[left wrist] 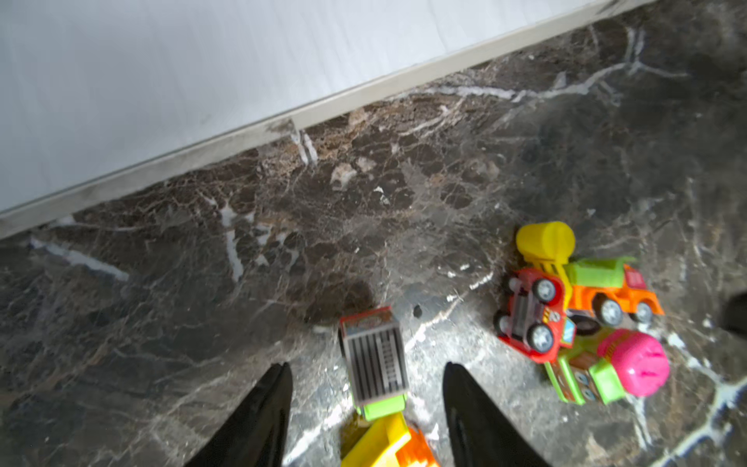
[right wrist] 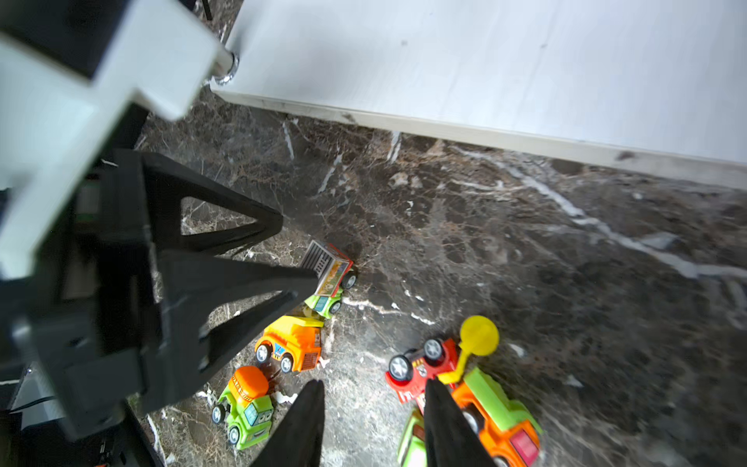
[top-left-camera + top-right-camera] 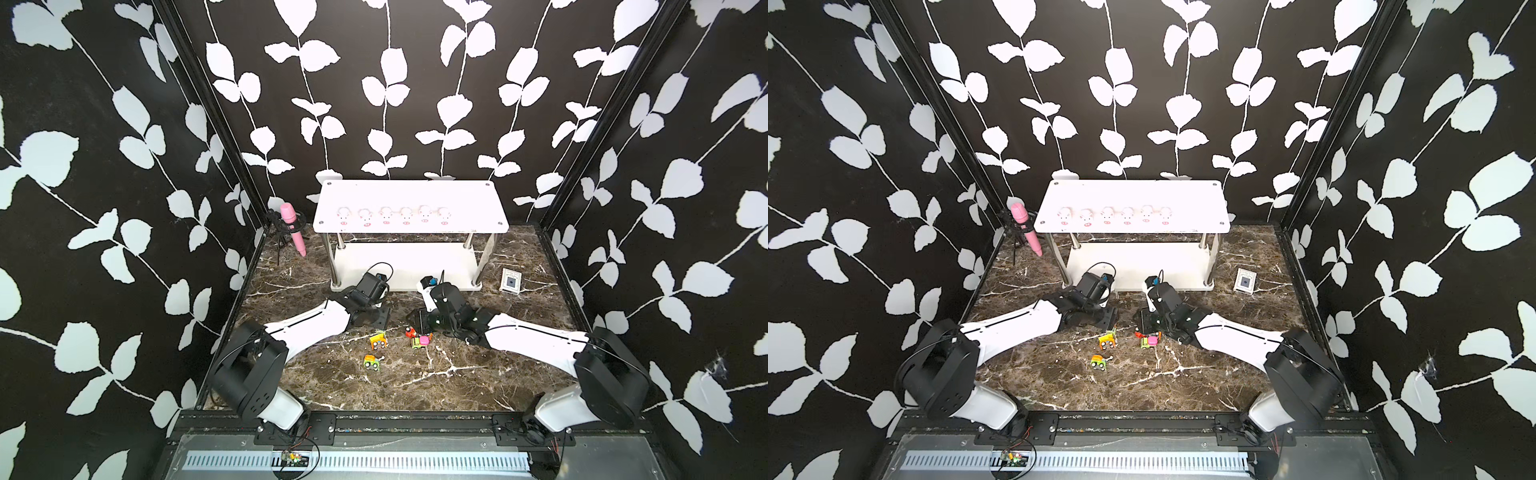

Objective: Organize plastic toys on shelves
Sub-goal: Pick up the plastic toy at the center of the board.

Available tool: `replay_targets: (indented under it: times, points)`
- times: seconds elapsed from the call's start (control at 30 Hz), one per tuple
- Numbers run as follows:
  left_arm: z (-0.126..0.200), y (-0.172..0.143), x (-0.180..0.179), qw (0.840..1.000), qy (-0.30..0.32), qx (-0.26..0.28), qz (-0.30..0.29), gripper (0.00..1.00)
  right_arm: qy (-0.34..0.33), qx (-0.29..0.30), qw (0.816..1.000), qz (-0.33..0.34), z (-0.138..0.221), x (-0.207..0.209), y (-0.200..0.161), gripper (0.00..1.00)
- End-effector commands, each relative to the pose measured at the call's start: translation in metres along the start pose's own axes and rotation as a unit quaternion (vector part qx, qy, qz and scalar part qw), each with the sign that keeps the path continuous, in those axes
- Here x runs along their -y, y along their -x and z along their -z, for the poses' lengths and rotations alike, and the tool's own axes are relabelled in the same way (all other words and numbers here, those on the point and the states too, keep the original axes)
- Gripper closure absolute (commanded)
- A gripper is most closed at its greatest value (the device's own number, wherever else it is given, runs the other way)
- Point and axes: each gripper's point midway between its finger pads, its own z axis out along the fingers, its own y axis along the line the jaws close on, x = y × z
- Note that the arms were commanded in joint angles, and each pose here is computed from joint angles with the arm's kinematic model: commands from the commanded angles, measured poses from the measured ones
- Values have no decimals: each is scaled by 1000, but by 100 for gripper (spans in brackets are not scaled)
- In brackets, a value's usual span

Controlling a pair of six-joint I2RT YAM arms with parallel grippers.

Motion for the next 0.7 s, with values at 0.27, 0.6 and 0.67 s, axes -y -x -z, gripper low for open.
replay_targets:
  times: [0.27,0.6,0.67]
  points:
    - [-16,-1,2,1000,15,-22,-13,52,-19,7,1000,-15,8,15,-7,55]
    - [-27,-9,2,999,15,-41,-13,67,-9,1,1000,-17,5,12,-8,55]
    - [-28,-10,1,999,18,-42,-10,69,-8,1,1000,-17,5,11,-8,55]
